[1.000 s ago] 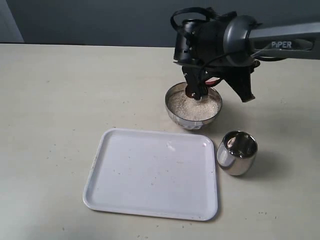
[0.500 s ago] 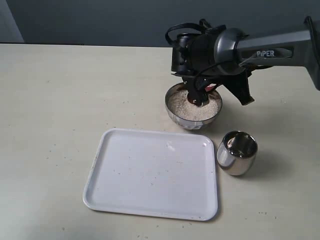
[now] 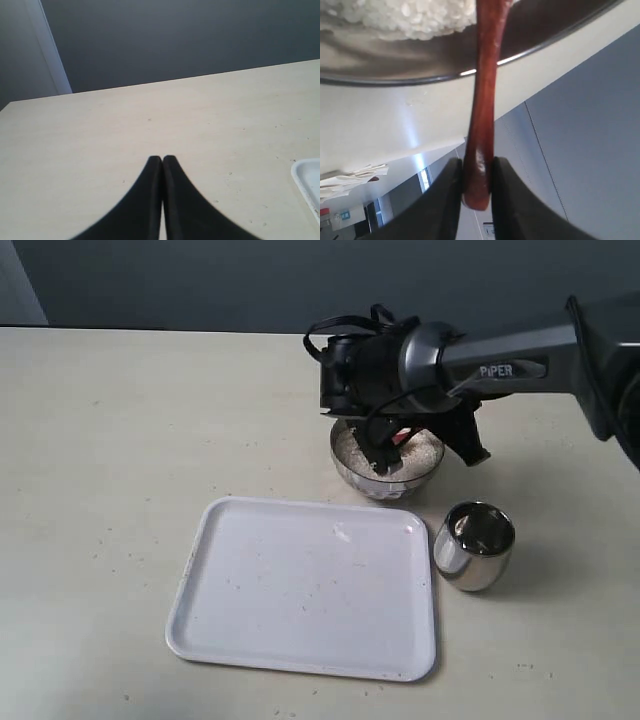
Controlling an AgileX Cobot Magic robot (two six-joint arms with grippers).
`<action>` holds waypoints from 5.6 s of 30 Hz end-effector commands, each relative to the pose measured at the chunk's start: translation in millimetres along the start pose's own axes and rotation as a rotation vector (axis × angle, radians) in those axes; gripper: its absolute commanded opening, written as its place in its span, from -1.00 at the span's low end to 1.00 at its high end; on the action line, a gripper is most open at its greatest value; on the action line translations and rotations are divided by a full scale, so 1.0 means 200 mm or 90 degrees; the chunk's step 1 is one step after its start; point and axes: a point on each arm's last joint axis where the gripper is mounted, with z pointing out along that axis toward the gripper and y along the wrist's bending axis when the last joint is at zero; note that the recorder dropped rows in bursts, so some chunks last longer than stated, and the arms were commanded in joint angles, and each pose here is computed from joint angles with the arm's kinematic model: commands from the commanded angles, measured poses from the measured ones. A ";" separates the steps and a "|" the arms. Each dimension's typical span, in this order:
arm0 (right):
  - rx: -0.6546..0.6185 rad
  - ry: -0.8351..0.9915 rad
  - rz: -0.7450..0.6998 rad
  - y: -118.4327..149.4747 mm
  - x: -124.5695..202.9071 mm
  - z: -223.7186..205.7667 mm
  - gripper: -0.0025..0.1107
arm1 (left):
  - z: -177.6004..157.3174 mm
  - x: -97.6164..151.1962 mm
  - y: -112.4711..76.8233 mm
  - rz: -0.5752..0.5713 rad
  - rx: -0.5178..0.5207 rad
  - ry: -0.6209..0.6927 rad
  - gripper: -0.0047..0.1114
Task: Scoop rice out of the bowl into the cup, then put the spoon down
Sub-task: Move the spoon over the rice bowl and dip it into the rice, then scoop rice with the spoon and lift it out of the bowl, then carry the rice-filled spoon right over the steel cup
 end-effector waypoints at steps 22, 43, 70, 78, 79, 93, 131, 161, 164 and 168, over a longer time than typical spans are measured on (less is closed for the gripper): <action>-0.152 -0.171 0.066 0.00 0.03 -0.03 -0.96 | 0.00 -0.01 0.00 -0.003 0.007 -0.007 -0.91; -0.219 -0.203 0.133 0.01 0.12 0.07 -0.96 | 0.00 -0.01 0.00 -0.003 0.007 -0.007 -0.91; -0.269 -0.281 0.214 0.01 0.25 0.03 -0.96 | 0.00 -0.01 0.00 -0.003 0.007 -0.007 -0.91; -0.297 -0.316 0.226 0.02 0.27 0.05 -0.96 | 0.00 -0.01 0.00 -0.003 0.007 -0.007 -0.91; -0.299 -0.317 0.228 0.02 0.27 0.05 -0.96 | 0.00 -0.01 0.00 -0.003 0.007 -0.007 -0.91; -0.356 -0.349 0.291 0.04 0.34 0.14 -0.96 | 0.00 -0.01 0.00 -0.003 0.007 -0.007 -0.91; -0.431 -0.365 0.396 0.18 0.45 0.08 -0.96 | 0.00 -0.01 0.00 -0.003 0.007 -0.007 -0.91; -0.477 -0.362 0.418 0.52 0.57 -0.09 -0.96 | 0.00 -0.01 0.00 -0.003 0.007 -0.007 -0.91; -0.469 -0.365 0.430 0.55 0.61 -0.12 -0.96 | 0.00 -0.01 0.00 -0.003 0.007 -0.007 -0.91; -0.485 -0.354 0.460 0.65 0.66 -0.11 -0.96 | 0.00 -0.01 0.00 -0.003 0.007 -0.007 -0.91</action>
